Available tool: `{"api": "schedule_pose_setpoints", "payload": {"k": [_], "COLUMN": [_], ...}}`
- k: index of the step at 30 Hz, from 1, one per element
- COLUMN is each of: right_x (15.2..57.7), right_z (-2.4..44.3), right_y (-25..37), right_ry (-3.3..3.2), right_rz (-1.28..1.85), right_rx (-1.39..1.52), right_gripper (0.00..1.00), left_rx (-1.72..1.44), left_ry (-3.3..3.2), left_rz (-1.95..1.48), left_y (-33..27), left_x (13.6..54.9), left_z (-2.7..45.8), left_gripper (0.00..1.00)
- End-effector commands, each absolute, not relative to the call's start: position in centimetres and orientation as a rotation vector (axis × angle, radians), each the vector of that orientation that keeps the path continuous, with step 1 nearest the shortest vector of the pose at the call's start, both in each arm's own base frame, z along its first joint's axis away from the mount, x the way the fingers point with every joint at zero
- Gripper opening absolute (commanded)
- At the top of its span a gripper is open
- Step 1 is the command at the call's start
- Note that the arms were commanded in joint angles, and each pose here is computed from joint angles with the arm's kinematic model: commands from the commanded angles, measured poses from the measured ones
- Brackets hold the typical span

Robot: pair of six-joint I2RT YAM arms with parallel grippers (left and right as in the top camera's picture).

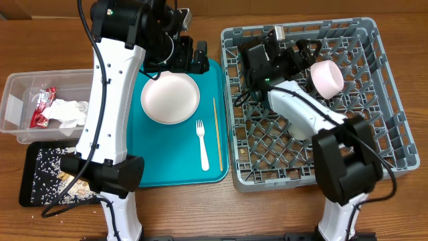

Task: Sort waste into correct bins and load items into the dishwasher
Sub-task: 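Lower the pink bowl upside down into the rack, open right gripper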

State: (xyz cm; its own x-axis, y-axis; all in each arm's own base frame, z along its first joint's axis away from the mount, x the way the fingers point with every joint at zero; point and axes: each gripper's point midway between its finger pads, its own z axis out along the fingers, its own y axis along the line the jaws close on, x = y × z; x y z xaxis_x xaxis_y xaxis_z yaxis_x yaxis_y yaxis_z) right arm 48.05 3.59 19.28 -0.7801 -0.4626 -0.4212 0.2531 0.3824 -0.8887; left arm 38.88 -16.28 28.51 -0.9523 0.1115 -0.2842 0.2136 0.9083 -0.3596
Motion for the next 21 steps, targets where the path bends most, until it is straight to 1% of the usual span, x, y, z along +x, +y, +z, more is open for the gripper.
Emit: {"api": "schedule_pose_setpoints", "payload": {"k": [1, 3, 6, 7, 8, 9, 12, 13, 14, 17, 21], "right_x": [47.3, 47.0, 46.2, 46.1, 45.9, 45.8, 45.7, 45.6, 45.6, 45.6, 46.1], "right_z": [26.4, 27.3, 26.9, 26.8, 26.4, 25.5, 24.5, 24.4, 24.4, 23.6, 20.8], "right_y": [3.4, 3.7, 3.1, 2.6, 1.3, -0.3, -1.0, -1.1, -1.5, -3.8, -4.0], "right_ry": [1.944, 1.999, 2.128, 2.145, 2.177, 2.222, 2.266, 2.267, 2.264, 2.272, 2.337], "right_rz": [-1.118, -0.860, -0.429, -0.371, -0.262, -0.086, 0.206, 0.274, 0.327, 0.336, 0.346], "right_rx": [0.011, -0.003, 0.021, 0.046, 0.104, 0.174, 0.188, 0.185, 0.190, 0.247, 0.273], "right_gripper": [0.99, 1.00, 0.99, 0.96, 0.90, 0.61, 0.22, 0.12, 0.07, 0.07, 0.08], "left_rx": [0.282, 0.282, 0.281, 0.282, 0.282, 0.282, 0.281, 0.282, 0.282, 0.282, 0.281], "left_ry": [2.787, 2.787, 2.787, 2.787, 2.787, 2.787, 2.787, 2.787, 2.787, 2.787, 2.787], "left_rz": [-0.564, -0.564, -0.565, -0.564, -0.564, -0.564, -0.565, -0.564, -0.564, -0.564, -0.565], "left_y": [-16.2, -16.2, -16.2, -16.2, -16.2, -16.2, -16.2, -16.2, -16.2, -16.2, -16.2], "left_x": [38.5, 38.5, 38.5, 38.5, 38.5, 38.5, 38.5, 38.5, 38.5, 38.5, 38.5], "left_z": [29.3, 29.3, 29.3, 29.3, 29.3, 29.3, 29.3, 29.3, 29.3, 29.3, 29.3], "left_gripper": [1.00, 1.00, 1.00, 1.00, 1.00, 1.00, 1.00, 1.00, 1.00, 1.00, 1.00]}}
